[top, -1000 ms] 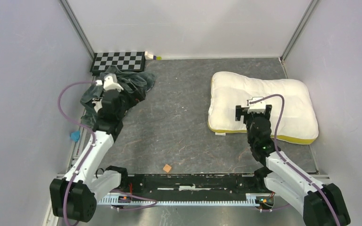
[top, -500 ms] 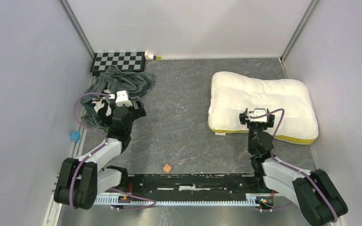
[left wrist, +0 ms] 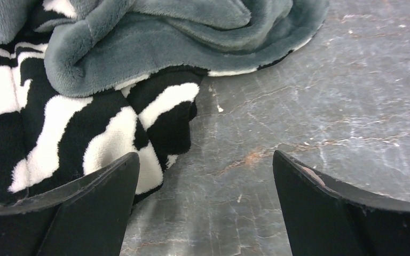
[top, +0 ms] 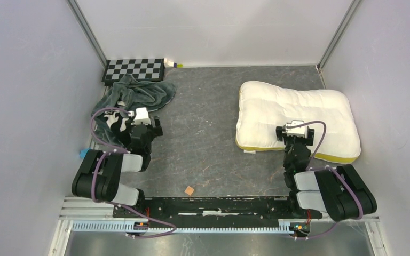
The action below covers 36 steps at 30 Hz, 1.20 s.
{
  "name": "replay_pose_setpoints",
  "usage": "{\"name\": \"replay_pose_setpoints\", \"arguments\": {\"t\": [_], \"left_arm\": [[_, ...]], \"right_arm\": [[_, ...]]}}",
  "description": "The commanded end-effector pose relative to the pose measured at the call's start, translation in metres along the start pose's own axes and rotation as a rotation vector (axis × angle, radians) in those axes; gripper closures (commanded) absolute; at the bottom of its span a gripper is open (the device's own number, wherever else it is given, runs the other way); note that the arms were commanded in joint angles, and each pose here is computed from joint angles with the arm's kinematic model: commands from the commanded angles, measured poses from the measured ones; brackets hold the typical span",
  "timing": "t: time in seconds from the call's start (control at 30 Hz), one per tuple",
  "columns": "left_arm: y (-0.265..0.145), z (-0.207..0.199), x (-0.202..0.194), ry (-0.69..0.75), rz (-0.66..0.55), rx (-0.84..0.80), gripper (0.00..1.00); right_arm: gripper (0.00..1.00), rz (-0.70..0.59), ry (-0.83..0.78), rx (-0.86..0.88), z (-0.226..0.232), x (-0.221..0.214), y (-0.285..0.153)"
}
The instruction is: Remove the pillowcase from the pillow
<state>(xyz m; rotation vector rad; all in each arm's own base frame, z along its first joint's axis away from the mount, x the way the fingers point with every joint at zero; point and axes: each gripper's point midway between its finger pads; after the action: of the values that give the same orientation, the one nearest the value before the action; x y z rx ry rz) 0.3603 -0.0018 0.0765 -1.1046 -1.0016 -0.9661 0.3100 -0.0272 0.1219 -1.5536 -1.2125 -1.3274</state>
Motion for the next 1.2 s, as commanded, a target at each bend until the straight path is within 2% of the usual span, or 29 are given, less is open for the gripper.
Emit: {"name": "replay_pose_setpoints", "arguments": {"t": [0.0, 0.23, 1.17], "left_arm": [[0.0108, 0.0083, 0.021, -0.002, -0.109, 0.017, 0.0], [0.0122, 0.0104, 0.0181, -0.016, -0.103, 0.023, 0.0], [0.0122, 0.0134, 0.0183, -0.023, -0.106, 0.04, 0.0]], "right_arm": [[0.07, 0.045, 0.072, -0.018, -0.0152, -0.0326, -0.0222], [0.02, 0.077, 0.062, 0.026, -0.007, -0.0395, -0.0153], [0.02, 0.065, 0.061, 0.037, -0.006, -0.0372, -0.0162]]}}
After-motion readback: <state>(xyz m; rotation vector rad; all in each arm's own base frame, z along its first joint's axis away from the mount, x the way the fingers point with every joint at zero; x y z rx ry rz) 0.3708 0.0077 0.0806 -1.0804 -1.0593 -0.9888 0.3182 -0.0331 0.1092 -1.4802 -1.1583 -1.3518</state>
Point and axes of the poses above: each gripper's point midway between its finger pads, its own y axis out along the fingers, its own z axis along the line the jaws close on, x = y × z, and after that the axes turned 7 degrees about y, right-handed
